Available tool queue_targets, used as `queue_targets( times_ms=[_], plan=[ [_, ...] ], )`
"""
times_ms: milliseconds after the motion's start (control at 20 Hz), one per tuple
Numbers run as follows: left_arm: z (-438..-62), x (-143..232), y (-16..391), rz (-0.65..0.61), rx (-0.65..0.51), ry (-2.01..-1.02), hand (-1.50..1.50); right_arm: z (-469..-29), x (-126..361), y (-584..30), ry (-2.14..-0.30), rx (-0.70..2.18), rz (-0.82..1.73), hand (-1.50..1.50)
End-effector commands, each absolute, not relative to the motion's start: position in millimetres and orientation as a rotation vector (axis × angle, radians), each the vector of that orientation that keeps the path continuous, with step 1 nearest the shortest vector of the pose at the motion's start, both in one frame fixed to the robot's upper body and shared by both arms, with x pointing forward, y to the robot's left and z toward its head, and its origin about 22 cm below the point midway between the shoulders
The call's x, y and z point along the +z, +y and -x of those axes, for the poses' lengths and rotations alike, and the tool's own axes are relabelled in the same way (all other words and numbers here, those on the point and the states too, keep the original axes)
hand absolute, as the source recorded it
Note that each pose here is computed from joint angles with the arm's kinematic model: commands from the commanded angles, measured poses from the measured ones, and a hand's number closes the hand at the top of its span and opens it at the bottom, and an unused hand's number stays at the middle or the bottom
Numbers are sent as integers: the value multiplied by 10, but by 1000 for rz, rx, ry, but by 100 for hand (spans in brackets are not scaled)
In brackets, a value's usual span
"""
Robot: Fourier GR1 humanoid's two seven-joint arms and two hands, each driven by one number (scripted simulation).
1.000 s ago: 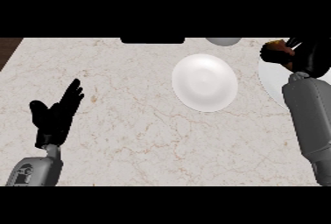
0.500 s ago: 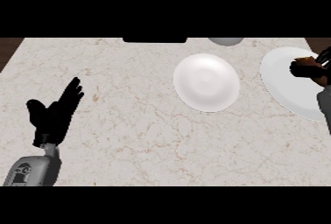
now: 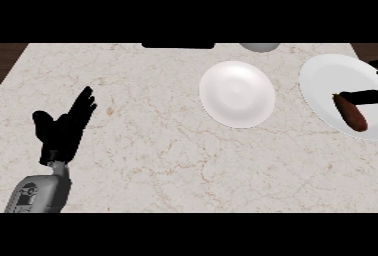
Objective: Pick the sweet potato from the plate and place it in the plate
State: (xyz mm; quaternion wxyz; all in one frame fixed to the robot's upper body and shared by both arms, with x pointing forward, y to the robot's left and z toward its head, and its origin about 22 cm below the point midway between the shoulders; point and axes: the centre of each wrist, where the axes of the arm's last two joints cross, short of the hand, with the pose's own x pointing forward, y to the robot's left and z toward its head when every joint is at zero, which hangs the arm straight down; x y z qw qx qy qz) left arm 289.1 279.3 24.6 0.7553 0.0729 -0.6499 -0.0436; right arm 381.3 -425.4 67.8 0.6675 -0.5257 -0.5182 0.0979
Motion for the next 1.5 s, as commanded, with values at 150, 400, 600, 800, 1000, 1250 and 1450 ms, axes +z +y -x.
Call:
queue_targets(
  times_ms=[150, 400, 600, 800, 1000, 1250, 1450],
  plan=[
    [-2859, 117, 2921, -165, -87, -1402, 0, -3892, 965, -4244, -1565, 136, 1172, -150],
    [-2913, 133, 2888, -184, -82, -1403, 0, -3930, 1059, -4156, -1719, -27, 991, -150],
    [-2894, 213, 2953, -191, -61, -1403, 0, -3868, 1126, -4296, -1659, -196, 792, -150],
    [-2782, 136, 2982, -181, -79, -1393, 0, -3706, 1010, -4487, -1615, -233, 636, -150],
    [-2962, 231, 2983, -181, -81, -1426, 0, -3569, 989, -4602, -1666, -203, 647, -150],
    [-2955, 202, 2789, -179, -85, -1394, 0, -3368, 1035, -4816, -1693, -193, 665, -150],
    [-2787, 269, 2882, -159, -92, -1402, 0, -3098, 759, -5048, -1664, -205, 699, -150]
  ],
)
